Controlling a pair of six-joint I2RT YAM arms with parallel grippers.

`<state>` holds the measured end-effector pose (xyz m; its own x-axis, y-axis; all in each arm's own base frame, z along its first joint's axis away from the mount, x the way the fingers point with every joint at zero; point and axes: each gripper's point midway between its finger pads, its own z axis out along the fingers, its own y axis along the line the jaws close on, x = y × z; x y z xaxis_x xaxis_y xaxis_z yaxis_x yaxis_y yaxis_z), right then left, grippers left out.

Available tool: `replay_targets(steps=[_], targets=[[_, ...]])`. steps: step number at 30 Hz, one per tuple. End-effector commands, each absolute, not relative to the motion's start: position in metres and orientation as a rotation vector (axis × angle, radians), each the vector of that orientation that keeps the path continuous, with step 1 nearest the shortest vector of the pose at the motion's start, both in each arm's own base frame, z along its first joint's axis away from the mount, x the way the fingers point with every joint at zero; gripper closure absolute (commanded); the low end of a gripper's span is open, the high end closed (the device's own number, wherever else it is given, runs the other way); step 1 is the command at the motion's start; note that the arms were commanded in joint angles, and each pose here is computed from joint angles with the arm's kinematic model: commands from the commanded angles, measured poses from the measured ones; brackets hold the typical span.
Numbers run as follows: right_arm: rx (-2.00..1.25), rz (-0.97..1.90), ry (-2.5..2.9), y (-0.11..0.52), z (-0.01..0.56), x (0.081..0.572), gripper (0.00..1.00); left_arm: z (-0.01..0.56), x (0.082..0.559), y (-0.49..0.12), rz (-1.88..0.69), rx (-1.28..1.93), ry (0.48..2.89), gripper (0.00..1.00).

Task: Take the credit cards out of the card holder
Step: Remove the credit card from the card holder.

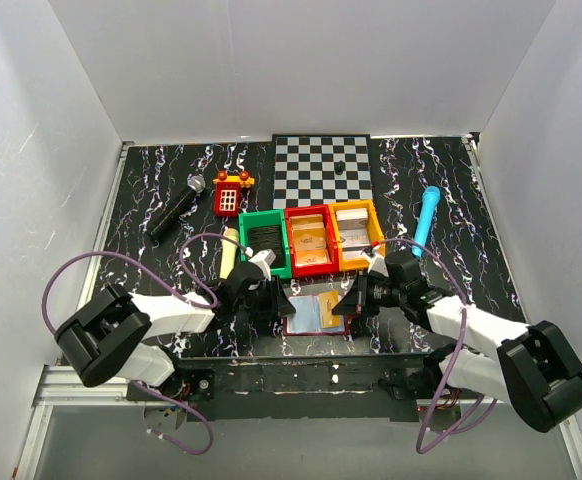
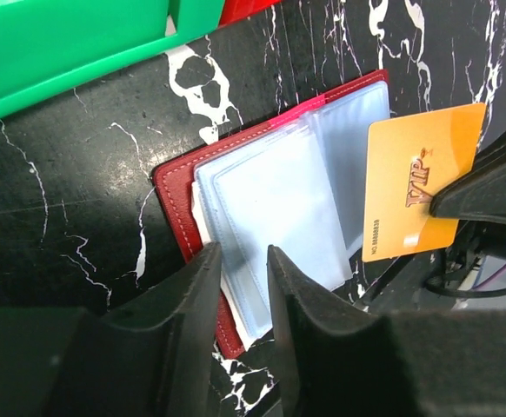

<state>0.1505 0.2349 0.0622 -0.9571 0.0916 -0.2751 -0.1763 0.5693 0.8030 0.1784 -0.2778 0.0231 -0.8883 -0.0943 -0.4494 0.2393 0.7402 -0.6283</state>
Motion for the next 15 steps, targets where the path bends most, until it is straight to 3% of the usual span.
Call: replay_targets(steps=[1, 15], targets=[[-0.105, 1.287, 2.481, 0.23, 0.074, 0.157, 0.99, 0.017, 0.174, -0.261, -0.874, 0.145, 2.533, 0.67], [-0.357, 1.056, 2.36, 0.21, 0.155, 0.165, 0.99, 0.147, 0.207, -0.272, -0.936, 0.22, 2.208, 0.45]])
